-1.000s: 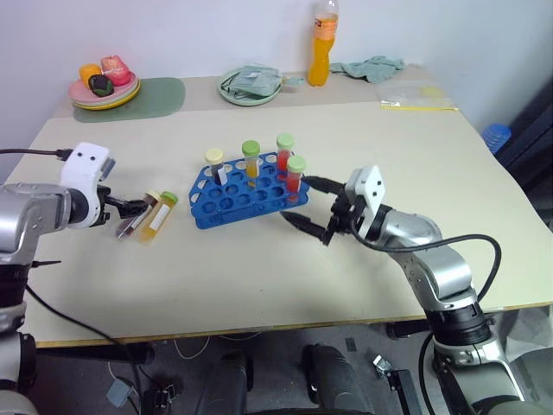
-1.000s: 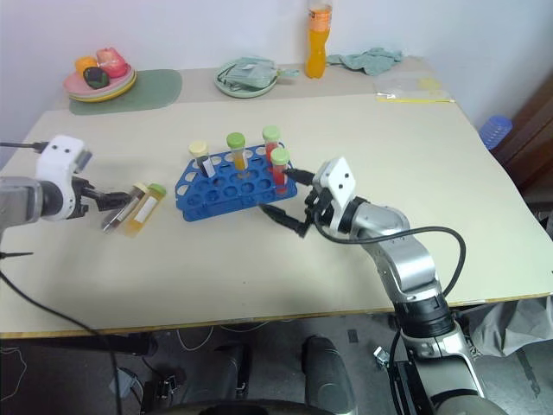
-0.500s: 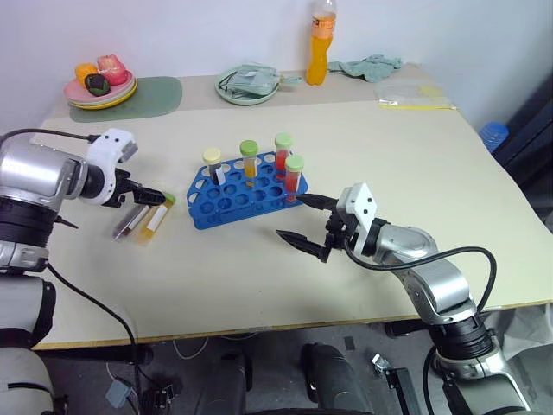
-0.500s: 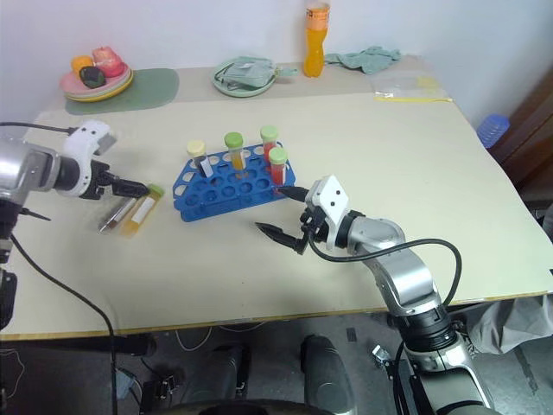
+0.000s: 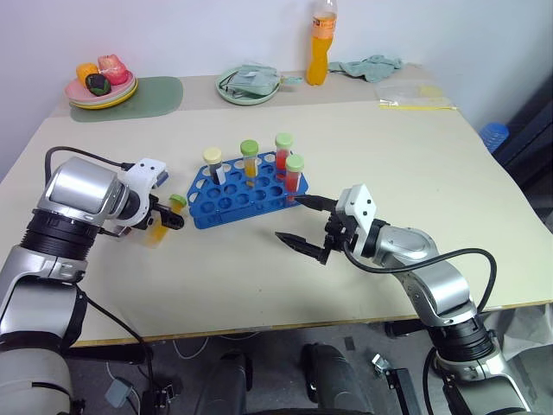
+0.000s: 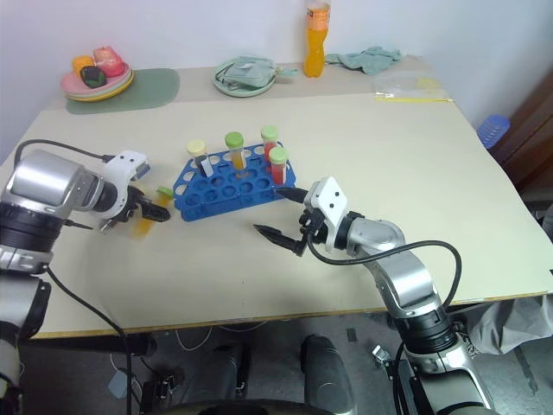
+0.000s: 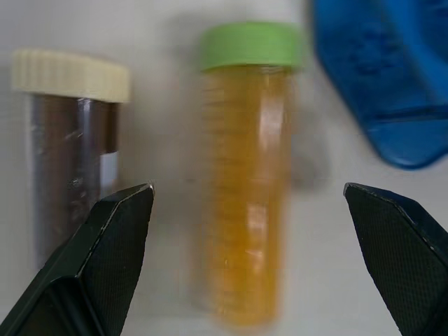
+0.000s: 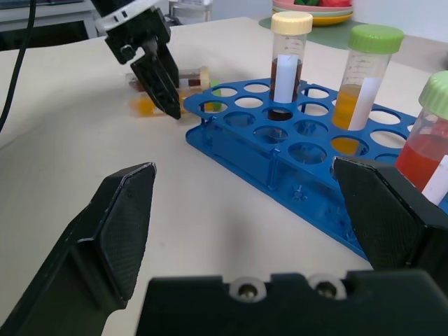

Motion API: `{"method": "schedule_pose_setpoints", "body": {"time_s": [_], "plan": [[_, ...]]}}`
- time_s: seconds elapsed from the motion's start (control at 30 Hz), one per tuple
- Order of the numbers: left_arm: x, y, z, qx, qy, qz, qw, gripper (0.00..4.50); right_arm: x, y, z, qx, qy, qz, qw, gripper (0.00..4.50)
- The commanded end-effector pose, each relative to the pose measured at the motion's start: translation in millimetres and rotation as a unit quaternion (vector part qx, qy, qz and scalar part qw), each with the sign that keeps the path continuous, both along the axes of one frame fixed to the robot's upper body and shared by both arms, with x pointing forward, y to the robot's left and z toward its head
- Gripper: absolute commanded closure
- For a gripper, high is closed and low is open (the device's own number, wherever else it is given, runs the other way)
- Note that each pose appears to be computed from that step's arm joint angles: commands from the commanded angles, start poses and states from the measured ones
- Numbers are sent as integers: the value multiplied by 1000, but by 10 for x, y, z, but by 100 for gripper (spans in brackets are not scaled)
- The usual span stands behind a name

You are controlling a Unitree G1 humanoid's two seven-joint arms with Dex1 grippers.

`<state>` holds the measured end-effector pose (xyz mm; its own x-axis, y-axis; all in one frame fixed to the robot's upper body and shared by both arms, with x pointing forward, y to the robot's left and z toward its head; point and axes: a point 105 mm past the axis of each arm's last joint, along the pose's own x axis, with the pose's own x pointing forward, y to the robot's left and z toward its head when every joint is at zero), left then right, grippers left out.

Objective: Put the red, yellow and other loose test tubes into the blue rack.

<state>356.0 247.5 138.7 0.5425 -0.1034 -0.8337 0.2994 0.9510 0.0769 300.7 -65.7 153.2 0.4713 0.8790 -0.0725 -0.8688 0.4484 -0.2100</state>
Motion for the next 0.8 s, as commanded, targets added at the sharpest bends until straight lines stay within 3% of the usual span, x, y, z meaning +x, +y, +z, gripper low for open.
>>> {"method": "schedule_pose_setpoints", "body": {"time_s": [0.03, 0.13, 0.27, 0.43, 0.53, 0.6, 0.67, 0.8], "plan": [[51, 63, 36, 6, -22, 24, 999, 54, -42, 57, 104, 4, -24, 13, 1000, 0], [56, 48, 0, 5, -22, 26, 999, 173, -45, 55, 104, 3, -24, 12, 1000, 0], [40, 48, -23, 2, -21, 28, 999, 366, -48, 50, 107, 2, -25, 10, 1000, 0], [-69, 128, 148, -3, -50, 13, 999, 374, -66, 41, 109, -2, -26, 9, 1000, 0], [-127, 264, 554, 2, -177, -19, 984, 374, -65, -6, 104, -5, -26, 0, 1000, 0], [-190, 223, 956, -15, -316, -52, 947, 374, -53, -41, 96, -5, -24, -9, 1000, 0], [-314, 119, 1203, -33, -415, -62, 907, 374, -29, -59, 78, -1, -19, -19, 1000, 0], [-537, -674, 1158, -138, -516, -140, 834, 374, 76, -58, 1, 7, -8, -47, 999, 0]]}}
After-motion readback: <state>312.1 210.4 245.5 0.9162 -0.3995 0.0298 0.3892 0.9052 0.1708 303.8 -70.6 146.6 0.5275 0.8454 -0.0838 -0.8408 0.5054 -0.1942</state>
